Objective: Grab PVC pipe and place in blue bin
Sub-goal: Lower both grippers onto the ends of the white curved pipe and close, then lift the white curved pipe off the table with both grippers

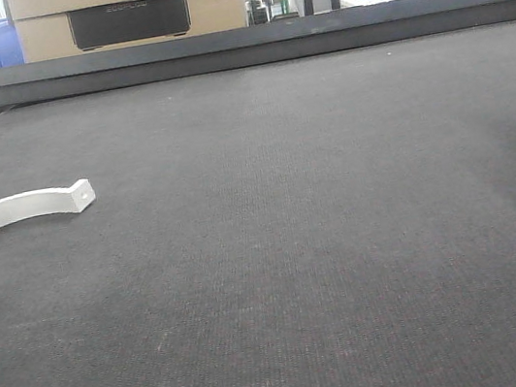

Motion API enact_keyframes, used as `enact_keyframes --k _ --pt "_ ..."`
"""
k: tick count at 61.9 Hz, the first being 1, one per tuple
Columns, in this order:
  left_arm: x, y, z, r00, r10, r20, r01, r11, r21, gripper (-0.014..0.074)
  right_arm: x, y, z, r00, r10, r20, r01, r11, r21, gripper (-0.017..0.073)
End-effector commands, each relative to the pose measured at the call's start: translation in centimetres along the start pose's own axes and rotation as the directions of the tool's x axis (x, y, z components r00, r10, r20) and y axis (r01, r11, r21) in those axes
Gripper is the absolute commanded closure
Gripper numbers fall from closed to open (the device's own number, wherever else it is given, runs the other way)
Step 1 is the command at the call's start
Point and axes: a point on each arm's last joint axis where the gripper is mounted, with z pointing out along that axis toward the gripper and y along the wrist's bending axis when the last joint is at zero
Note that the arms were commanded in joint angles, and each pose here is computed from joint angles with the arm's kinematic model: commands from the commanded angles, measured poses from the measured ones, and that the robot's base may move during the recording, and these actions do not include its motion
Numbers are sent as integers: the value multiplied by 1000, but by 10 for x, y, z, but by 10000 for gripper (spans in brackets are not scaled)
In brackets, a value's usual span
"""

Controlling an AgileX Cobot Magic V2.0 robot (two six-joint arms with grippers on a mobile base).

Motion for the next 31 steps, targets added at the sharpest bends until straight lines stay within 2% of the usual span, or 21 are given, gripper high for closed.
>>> enact_keyframes --k 1,13,31 --pt "-5 -2 11 1000 -18 -7 18 1000 17 272 2 -2 3 1000 -10 11 10 1000 7 714" --pt "-10 -3 37 998 -17 -55 18 1000 14 265 6 -3 8 1000 -8 0 8 1000 10 714" --pt "-11 -3 55 995 -17 -95 18 1000 12 265 6 -3 9 1000 -8 2 8 1000 10 714"
